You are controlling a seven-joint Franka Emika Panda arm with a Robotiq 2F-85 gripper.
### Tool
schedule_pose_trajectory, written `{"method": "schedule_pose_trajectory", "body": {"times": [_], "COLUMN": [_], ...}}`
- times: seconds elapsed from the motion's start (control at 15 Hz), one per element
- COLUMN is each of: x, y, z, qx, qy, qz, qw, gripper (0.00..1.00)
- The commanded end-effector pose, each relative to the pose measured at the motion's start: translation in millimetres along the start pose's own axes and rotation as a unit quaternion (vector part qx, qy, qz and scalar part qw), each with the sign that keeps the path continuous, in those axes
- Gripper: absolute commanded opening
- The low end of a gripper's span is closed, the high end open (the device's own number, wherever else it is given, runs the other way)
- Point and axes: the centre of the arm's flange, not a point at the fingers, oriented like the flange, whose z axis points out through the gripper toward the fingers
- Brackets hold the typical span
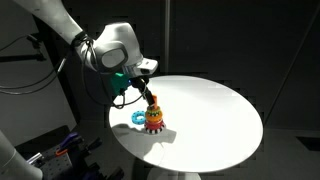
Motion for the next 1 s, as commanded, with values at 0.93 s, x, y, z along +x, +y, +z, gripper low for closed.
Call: {"method": "schedule_pose_trajectory", "body": {"times": [0.93], "x": [-2.7], "y": [-4.9], "z": [29.9], "qx": [-0.015], "qy": [0.035], "qz": [-0.028], "qw": [0.9989], "gripper": [1.00]}}
